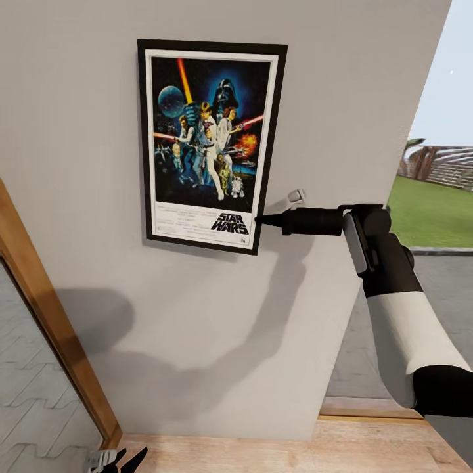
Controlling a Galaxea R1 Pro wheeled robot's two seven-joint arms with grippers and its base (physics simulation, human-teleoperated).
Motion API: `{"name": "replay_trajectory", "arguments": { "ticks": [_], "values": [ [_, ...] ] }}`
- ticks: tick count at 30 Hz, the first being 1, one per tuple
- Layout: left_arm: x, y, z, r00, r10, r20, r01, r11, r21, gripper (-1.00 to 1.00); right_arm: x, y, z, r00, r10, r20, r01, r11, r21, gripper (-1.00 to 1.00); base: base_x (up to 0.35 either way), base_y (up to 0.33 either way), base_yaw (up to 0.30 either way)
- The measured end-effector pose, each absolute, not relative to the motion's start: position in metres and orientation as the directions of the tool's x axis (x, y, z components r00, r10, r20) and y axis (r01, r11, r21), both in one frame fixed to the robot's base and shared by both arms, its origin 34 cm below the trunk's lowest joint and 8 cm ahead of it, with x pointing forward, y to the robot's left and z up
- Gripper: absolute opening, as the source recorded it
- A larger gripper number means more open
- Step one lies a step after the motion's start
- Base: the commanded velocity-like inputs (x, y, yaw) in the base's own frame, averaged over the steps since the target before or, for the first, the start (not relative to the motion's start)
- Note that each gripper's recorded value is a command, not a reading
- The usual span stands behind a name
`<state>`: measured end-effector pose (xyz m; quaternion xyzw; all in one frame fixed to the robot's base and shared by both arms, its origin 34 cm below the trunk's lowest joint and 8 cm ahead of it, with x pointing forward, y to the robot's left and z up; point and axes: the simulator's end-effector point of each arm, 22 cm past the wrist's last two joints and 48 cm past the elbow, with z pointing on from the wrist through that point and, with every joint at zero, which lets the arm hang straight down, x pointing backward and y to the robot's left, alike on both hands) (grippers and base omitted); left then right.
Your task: Pick up the poster from the kitchen countertop and hang it on one of the wall nails in the kitchen.
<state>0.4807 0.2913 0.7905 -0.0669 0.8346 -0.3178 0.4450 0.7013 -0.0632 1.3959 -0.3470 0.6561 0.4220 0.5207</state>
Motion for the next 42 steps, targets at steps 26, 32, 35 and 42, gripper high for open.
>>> {"name": "replay_trajectory", "arguments": {
  "ticks": [26,32,35,42],
  "values": [
    [0.481,0.291,0.790,-0.595,-0.395,-0.700,0.171,0.789,-0.590,1.00,0.698,-0.063,1.381,-0.217,-0.023,-0.976,-0.892,0.411,0.189,-1.00,0.000,0.000,0.000],
    [0.481,0.291,0.791,-0.595,-0.395,-0.700,0.171,0.789,-0.590,1.00,0.697,-0.063,1.381,-0.217,-0.023,-0.976,-0.892,0.410,0.189,-1.00,0.000,0.000,0.000],
    [0.481,0.291,0.790,-0.595,-0.395,-0.700,0.171,0.789,-0.590,1.00,0.697,-0.063,1.381,-0.217,-0.023,-0.976,-0.892,0.410,0.189,-1.00,0.000,0.000,0.000],
    [0.481,0.291,0.791,-0.595,-0.395,-0.700,0.172,0.789,-0.590,1.00,0.697,-0.063,1.381,-0.218,-0.023,-0.976,-0.892,0.410,0.189,-1.00,0.000,0.004,0.000]
  ]
}}
